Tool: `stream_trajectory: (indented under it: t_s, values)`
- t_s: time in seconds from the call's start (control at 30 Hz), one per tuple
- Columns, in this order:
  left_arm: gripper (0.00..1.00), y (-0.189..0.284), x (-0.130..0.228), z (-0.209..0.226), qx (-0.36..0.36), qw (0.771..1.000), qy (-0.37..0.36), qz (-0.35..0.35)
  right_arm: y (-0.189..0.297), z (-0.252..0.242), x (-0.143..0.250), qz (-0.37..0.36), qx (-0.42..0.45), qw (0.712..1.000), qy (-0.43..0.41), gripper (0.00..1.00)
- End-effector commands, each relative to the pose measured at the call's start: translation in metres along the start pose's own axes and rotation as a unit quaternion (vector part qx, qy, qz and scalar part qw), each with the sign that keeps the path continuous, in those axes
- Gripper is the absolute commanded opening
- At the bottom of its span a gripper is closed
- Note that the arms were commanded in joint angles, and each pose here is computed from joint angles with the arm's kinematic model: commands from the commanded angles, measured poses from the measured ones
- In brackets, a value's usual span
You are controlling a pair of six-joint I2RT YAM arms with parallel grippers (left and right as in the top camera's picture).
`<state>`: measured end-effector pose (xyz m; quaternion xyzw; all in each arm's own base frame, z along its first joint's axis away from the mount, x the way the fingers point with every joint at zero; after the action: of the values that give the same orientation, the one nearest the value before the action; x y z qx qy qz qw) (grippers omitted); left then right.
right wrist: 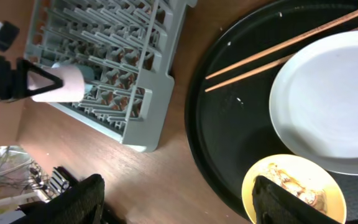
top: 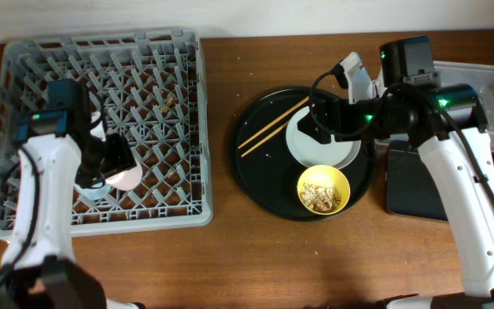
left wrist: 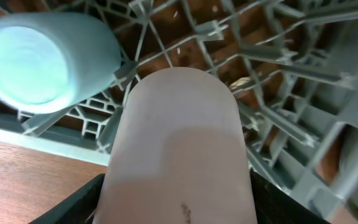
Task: Sort waste into correct bins and load items into the dishwasher rack
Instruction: 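Lower the pink cup into the dish rack with left gripper and release, then lift the yellow bowl with right gripper and tip food onto black tray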
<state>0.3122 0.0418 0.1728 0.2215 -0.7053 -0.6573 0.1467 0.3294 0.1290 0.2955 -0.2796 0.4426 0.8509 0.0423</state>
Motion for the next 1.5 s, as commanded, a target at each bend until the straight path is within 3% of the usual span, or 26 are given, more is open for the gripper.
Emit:
stream_trajectory:
  t_s: [0.0,0.07,0.13,0.2,0.27,0.4,0.47,0.5,0.6,0.63,0.77,0.83,0.93,1.03,1.13,1.23,1.37,1.47]
  values:
    - [0.68,-0.025,-0.005,-0.004,-0.004,1.0,0.006,0.027,0.007,0.001,-0.001,-0.008,0.012,1.0,0.006,0.77]
    - [0.85,-0.024,-0.008,-0.02,0.046,0.999,0.005,0.029,0.007,0.0,0.002,-0.002,0.015,1.0,0.002,0.78]
    - [0.92,-0.016,-0.004,-0.027,0.072,0.997,-0.002,0.04,0.008,-0.005,0.016,0.029,0.036,0.999,-0.017,0.78]
    - [0.92,-0.004,-0.001,-0.027,0.073,0.996,-0.003,0.042,0.01,-0.013,0.031,0.063,0.068,0.995,-0.034,0.78]
    - [0.91,0.042,0.001,-0.041,0.126,0.991,-0.052,0.011,0.013,-0.03,0.053,0.107,0.132,0.983,-0.073,0.79]
    - [0.95,0.139,0.019,-0.081,0.307,0.936,-0.146,-0.091,-0.043,-0.025,0.092,0.171,0.113,0.978,-0.047,0.76]
    - [0.99,0.166,0.034,-0.088,0.353,0.913,-0.167,-0.114,-0.086,-0.026,0.114,0.18,0.102,0.978,-0.013,0.67]
    - [0.99,0.173,0.04,-0.087,0.358,0.91,-0.17,-0.12,-0.111,-0.036,0.129,0.18,0.123,0.976,0.001,0.58]
    - [0.99,0.178,0.051,-0.082,0.357,0.912,-0.168,-0.115,-0.143,-0.069,0.157,0.184,0.198,0.963,0.015,0.46]
    - [0.99,0.177,0.052,-0.082,0.356,0.912,-0.167,-0.113,-0.154,-0.075,0.161,0.185,0.2,0.962,0.016,0.35]
    - [0.99,0.176,0.05,-0.081,0.35,0.914,-0.166,-0.116,-0.174,-0.084,0.171,0.208,0.193,0.959,0.009,0.25]
    - [0.99,0.176,0.05,-0.08,0.348,0.916,-0.165,-0.115,-0.174,-0.089,0.169,0.205,0.207,0.956,0.012,0.07]
    - [0.99,0.176,0.05,-0.08,0.348,0.916,-0.165,-0.115,-0.167,-0.084,0.159,0.199,0.209,0.958,0.004,0.04]
    - [0.99,0.176,0.05,-0.08,0.348,0.916,-0.166,-0.116,-0.142,-0.051,0.124,0.155,0.147,0.976,-0.032,0.04]
    - [0.99,0.176,0.05,-0.08,0.348,0.916,-0.166,-0.116,-0.093,-0.051,0.085,0.064,0.074,0.99,-0.106,0.04]
    - [0.99,0.17,0.043,-0.072,0.31,0.928,-0.158,-0.13,-0.034,-0.105,0.068,-0.033,0.021,0.979,-0.202,0.04]
    - [0.99,0.161,0.032,-0.057,0.245,0.946,-0.143,-0.154,0.017,-0.178,0.08,-0.131,0.034,0.958,-0.254,0.04]
    - [0.99,0.161,0.031,-0.055,0.238,0.948,-0.142,-0.156,0.037,-0.21,0.093,-0.206,0.005,0.946,-0.249,0.04]
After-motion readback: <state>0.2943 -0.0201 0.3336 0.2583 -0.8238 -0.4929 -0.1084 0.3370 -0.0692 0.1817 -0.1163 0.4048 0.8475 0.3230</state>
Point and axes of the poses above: each gripper's point midway between its finger pads, its own y axis back along the fingers, its own z axis along the line the jaws close on, x = y × z, the point moved 3 cm from there along y, back along the fingers, and after that the axes turned 8 degrees about y, right-handed, at the moved point
